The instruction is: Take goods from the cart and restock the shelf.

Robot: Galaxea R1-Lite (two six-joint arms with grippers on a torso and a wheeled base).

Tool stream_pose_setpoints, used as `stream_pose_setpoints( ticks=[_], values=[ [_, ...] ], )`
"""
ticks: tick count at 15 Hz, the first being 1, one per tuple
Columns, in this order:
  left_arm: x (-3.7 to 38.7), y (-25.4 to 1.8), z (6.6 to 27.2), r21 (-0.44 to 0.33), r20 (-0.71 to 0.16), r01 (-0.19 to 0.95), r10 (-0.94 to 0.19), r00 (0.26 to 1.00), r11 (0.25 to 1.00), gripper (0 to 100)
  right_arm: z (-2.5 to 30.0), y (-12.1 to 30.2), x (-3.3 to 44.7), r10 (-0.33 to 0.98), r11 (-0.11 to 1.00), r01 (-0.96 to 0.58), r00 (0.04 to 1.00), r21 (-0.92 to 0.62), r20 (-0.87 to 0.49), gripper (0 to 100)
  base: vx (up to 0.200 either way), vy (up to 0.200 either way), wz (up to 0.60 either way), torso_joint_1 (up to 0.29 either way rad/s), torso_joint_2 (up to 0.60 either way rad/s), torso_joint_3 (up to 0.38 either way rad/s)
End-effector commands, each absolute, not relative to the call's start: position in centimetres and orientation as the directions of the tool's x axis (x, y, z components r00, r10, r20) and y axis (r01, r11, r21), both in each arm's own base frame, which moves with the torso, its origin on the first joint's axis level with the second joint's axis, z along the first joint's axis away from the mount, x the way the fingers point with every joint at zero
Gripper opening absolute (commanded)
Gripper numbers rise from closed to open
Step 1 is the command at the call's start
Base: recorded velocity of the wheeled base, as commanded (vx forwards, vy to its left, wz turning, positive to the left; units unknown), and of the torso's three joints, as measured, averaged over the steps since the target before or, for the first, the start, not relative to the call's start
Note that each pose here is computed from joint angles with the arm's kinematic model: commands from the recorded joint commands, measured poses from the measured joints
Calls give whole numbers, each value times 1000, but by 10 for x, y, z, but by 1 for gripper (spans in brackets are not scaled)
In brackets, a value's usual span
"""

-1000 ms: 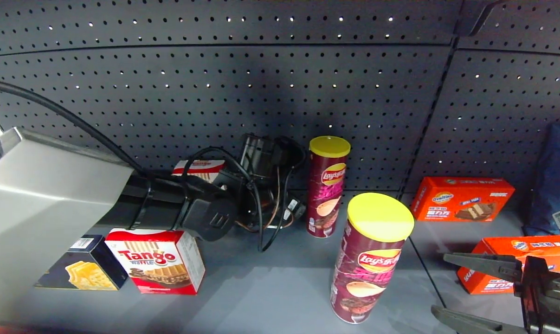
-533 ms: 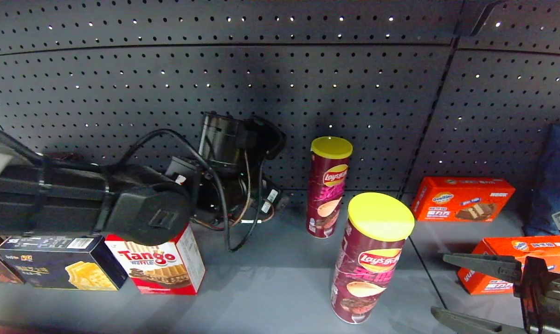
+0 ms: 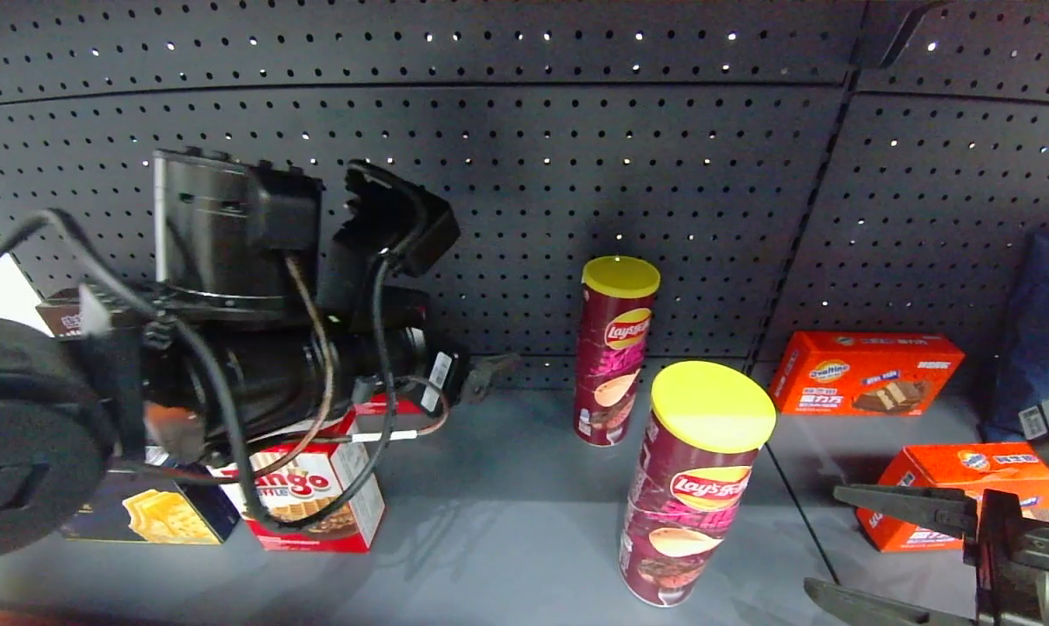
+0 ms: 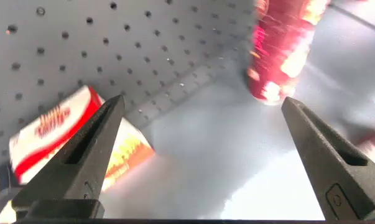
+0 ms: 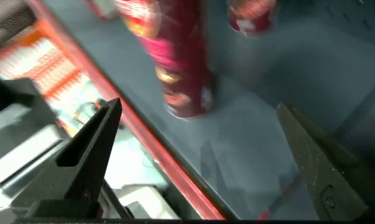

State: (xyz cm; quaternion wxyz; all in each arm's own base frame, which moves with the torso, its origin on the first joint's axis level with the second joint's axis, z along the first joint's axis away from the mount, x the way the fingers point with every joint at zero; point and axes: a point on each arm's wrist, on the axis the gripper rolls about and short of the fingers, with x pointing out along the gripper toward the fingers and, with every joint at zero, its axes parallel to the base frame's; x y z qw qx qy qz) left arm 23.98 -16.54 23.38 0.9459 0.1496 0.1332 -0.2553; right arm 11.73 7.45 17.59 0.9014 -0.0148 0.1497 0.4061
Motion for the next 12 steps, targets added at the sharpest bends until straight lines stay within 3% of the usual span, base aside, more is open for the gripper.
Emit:
stream_pose_setpoints(
  ticks=[1,5,6,12],
  values=[
    [200,-140,244,191,-286,578,-519,806,793,100,176,77,122,701,695,-714,646,85,-301,100,0,0,0,0,0,0],
    [183,-138,241,161,-285,682,-628,724,713,100,183,81,126,668,725,-685,677,69,-310,100,0,0,0,0,0,0],
    [184,-143,239,161,-292,695,-639,711,700,100,183,81,130,609,767,-640,710,37,-354,100,0,0,0,0,0,0],
    [201,-157,228,155,-345,705,-631,695,692,100,167,87,149,415,848,-519,778,-109,-472,100,0,0,0,0,0,0]
  ],
)
